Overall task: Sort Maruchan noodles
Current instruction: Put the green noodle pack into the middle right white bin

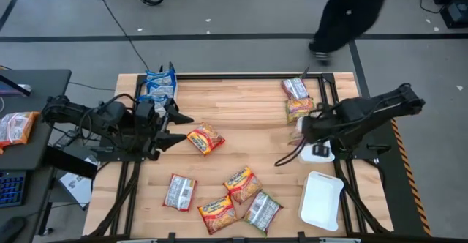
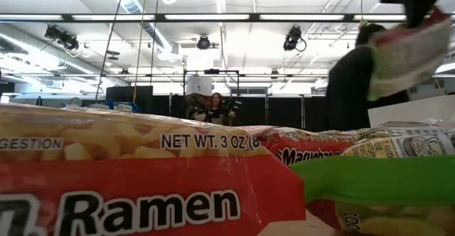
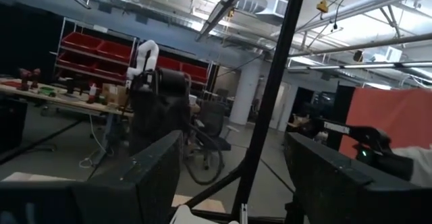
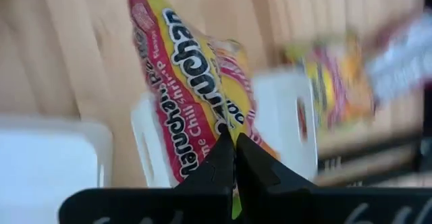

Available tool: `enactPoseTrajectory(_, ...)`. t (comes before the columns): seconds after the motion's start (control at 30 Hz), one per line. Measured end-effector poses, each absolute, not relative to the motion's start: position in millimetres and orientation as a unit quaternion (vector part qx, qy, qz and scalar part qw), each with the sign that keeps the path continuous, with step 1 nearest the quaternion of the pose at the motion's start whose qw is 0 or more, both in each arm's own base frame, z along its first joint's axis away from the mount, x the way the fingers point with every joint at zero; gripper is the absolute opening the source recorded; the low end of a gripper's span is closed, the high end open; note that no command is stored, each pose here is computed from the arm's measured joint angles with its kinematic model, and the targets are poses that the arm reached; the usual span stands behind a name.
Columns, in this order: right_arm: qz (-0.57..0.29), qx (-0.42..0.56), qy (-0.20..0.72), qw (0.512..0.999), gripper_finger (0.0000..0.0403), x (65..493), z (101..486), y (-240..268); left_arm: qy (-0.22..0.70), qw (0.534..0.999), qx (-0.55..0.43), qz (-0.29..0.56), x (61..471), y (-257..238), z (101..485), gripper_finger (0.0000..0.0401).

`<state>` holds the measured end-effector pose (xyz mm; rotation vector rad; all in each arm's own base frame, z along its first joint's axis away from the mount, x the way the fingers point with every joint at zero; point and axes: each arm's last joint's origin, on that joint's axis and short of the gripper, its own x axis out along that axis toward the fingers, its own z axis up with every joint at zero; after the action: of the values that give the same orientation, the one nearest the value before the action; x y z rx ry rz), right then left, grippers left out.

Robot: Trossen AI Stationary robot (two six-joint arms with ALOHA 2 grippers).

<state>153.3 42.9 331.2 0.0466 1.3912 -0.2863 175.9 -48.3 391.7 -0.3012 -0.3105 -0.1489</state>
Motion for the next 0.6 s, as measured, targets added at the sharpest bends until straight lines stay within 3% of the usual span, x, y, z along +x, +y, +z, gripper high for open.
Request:
enactPoseTrajectory(0.17,-0.116,0.098,0.639,0.754,0.0007,130.4,325.4,39.1,-0.156,0.974,-0.151,-0.061,176.0,-47.0,391.9,0.0263)
enactPoseTrajectory(0.37,-0.116,0.152,0.674,0.714,0.0007,101.3,283.6,33.3,-0.163,0.974,-0.154,-0.025,176.0,-44.8,392.5,0.0263)
enactPoseTrajectory(0.6,-0.053,0.200,0.621,0.756,0.0007,103.7,248.3,36.3,-0.184,0.971,-0.151,-0.005,187.0,-46.1,392.5,0.0257)
